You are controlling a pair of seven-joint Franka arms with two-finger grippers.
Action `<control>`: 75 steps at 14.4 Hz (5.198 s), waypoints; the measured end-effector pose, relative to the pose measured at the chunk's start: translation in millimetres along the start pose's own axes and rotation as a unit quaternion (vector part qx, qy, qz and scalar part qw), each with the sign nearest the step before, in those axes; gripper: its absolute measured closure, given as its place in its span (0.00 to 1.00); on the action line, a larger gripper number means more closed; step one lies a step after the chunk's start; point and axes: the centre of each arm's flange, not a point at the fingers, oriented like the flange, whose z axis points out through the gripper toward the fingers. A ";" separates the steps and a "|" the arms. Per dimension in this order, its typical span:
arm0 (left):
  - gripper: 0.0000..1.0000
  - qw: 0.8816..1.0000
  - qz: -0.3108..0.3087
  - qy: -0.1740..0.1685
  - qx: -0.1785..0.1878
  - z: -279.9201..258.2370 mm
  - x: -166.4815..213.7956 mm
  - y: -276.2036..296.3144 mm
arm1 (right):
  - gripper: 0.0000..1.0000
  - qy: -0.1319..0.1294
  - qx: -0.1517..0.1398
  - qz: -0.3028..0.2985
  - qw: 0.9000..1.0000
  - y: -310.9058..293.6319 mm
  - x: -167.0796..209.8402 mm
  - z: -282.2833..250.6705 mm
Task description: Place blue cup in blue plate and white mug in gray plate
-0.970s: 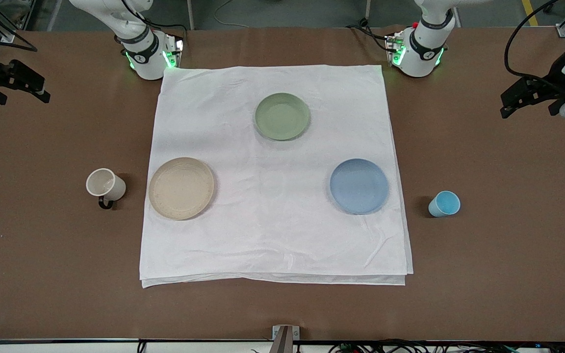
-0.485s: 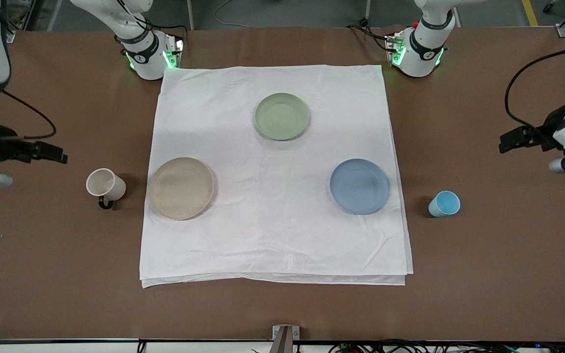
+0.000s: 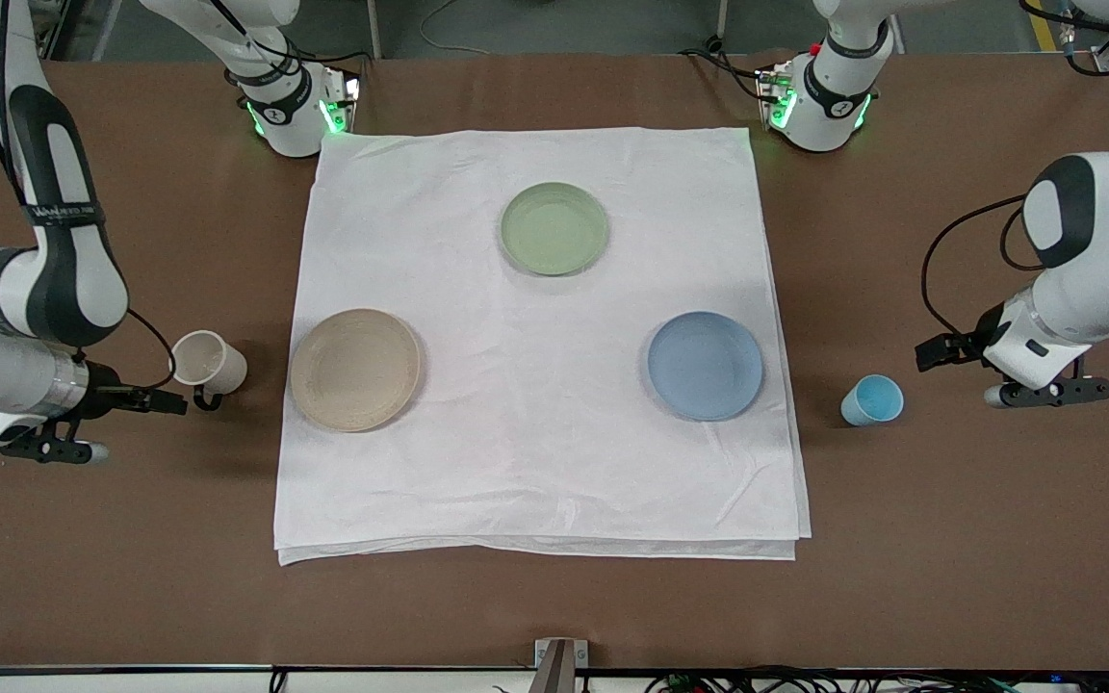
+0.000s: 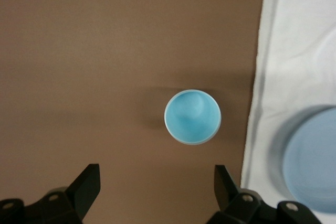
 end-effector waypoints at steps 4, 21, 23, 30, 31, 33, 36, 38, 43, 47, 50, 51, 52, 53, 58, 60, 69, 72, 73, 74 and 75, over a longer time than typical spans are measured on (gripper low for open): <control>0.26 1.000 -0.010 0.008 -0.008 67.1 0.4 -10.8 | 0.05 0.008 -0.001 0.001 1.000 0.5 -10.8 46.1; 0.97 0.997 -0.056 0.033 -0.050 85.1 6.1 86.2 | 0.93 -0.040 0.037 0.089 0.994 -154.0 -60.2 5.8; 0.97 0.995 -0.077 0.026 -0.063 72.9 -6.6 138.4 | 0.93 -0.031 0.057 0.105 0.992 -176.9 -71.5 27.7; 0.97 0.988 -0.140 -0.029 -0.058 108.9 -66.4 266.1 | 0.93 -0.068 0.178 0.206 0.960 -197.4 -95.8 66.3; 0.96 0.987 -0.143 -0.034 -0.056 114.9 -65.8 262.9 | 0.93 -0.069 0.192 0.200 0.958 -201.3 -96.7 66.1; 0.96 0.986 -0.151 -0.039 -0.054 122.5 -62.7 254.8 | 0.93 -0.063 0.208 0.175 0.960 -199.5 -95.7 65.6; 0.72 0.985 -0.156 -0.038 -0.055 120.3 -58.8 249.4 | 0.89 -0.052 0.217 0.152 0.963 -182.8 -90.8 67.8; 0.51 0.985 -0.159 -0.026 -0.058 101.5 -50.4 247.8 | 0.70 -0.044 0.229 0.135 0.963 -172.0 -87.5 73.1; 0.04 0.991 -0.129 0.019 -0.004 -51.8 -0.9 221.6 | 0.41 -0.016 0.270 0.101 0.957 -147.6 -73.4 93.7; 0.00 0.992 -0.078 0.088 0.052 -149.5 25.2 183.4 | 0.01 -0.002 0.275 0.093 0.957 -153.5 -64.3 81.2; 0.00 0.992 -0.045 0.092 0.067 -187.8 27.8 146.4 | 0.00 0.007 0.249 0.058 0.967 -145.9 -54.3 64.0; 0.00 0.993 -0.036 0.090 0.074 -199.9 24.4 133.1 | 0.00 0.001 0.225 0.034 0.974 -139.2 -48.3 49.4; 0.00 0.993 -0.025 0.088 0.075 -213.2 19.1 122.9 | 0.00 -0.013 0.193 0.012 0.981 -130.9 -41.4 25.6; 0.00 0.994 -0.016 0.084 0.068 -228.2 10.9 115.8 | 0.00 -0.030 0.153 -0.006 0.988 -122.6 -34.5 -7.6; 0.00 1.000 -0.006 0.014 0.021 -289.4 -55.3 81.8 | 0.00 -0.065 0.006 -0.042 0.997 -91.2 -42.4 -197.1; 0.00 1.000 -0.001 0.009 0.016 -296.6 -74.2 82.2 | 0.00 -0.074 -0.024 -0.035 0.996 -74.5 -54.5 -239.8; 0.00 0.999 0.040 -0.002 0.010 -290.3 -96.5 88.1 | 0.00 -0.070 -0.030 -0.032 0.997 -74.0 -76.0 -297.8; 0.00 0.999 0.043 0.001 0.009 -291.2 -95.9 87.3 | 0.00 -0.041 -0.021 -0.031 0.998 -70.6 -93.5 -299.6; 0.00 0.999 0.042 0.003 0.009 -292.3 -95.5 86.4 | 0.00 -0.034 -0.020 -0.031 0.999 -68.9 -105.8 -299.9; 0.00 0.999 0.040 0.004 0.009 -293.2 -95.2 85.1 | 0.00 -0.029 -0.019 -0.031 0.999 -67.2 -119.4 -300.0; 0.00 0.999 0.039 0.005 0.008 -294.0 -95.0 83.8 | 0.00 -0.023 -0.017 -0.031 0.999 -65.7 -132.6 -300.7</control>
